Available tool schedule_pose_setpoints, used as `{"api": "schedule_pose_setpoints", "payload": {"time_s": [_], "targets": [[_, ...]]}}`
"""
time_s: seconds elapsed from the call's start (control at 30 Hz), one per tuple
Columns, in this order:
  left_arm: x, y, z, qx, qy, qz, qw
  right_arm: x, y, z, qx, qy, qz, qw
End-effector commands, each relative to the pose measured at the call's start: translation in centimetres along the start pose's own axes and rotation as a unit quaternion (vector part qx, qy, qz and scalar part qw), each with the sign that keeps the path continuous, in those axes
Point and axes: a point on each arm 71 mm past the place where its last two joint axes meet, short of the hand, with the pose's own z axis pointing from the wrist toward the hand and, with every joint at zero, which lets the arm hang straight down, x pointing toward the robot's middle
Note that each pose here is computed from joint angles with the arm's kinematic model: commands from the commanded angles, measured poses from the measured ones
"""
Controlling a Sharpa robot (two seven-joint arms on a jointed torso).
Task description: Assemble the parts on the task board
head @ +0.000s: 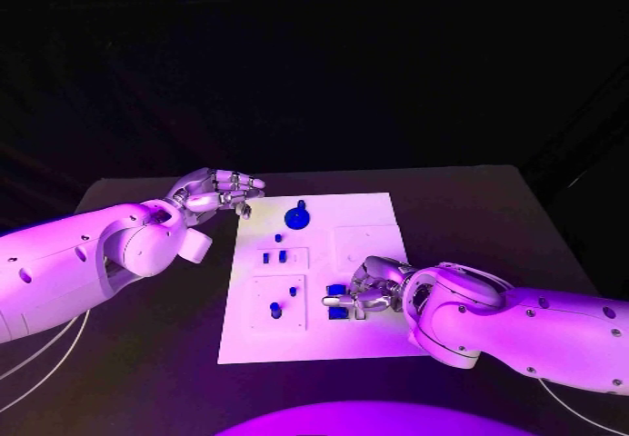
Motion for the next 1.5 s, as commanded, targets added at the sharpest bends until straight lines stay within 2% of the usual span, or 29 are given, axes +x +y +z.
{"api": "schedule_pose_setpoints", "payload": {"time_s": [0.03, 0.23, 0.53, 1.1, 1.5], "targets": [[0.21, -0.09, 0.01, 0.003, 0.008, -0.005, 1.0, 0.2, 0.0, -0.4, -0.01, 0.0, -0.023, 1.0], [0.15, -0.08, -0.04, 0.002, 0.007, -0.005, 1.0, -0.1, -0.1, -1.4, -0.032, -0.006, -0.019, 0.999], [0.1, -0.06, -0.06, 0.002, 0.007, -0.005, 1.0, -0.1, -0.2, -2.2, -0.048, 0.007, -0.016, 0.999], [0.05, -0.04, -0.08, 0.001, 0.006, -0.005, 1.0, -0.2, -0.7, -0.9, -0.021, -0.009, -0.018, 1.0], [-0.05, -0.05, -0.12, 0.002, 0.003, -0.004, 1.0, -0.1, -0.7, -0.5, -0.019, -0.014, -0.024, 0.999]]}}
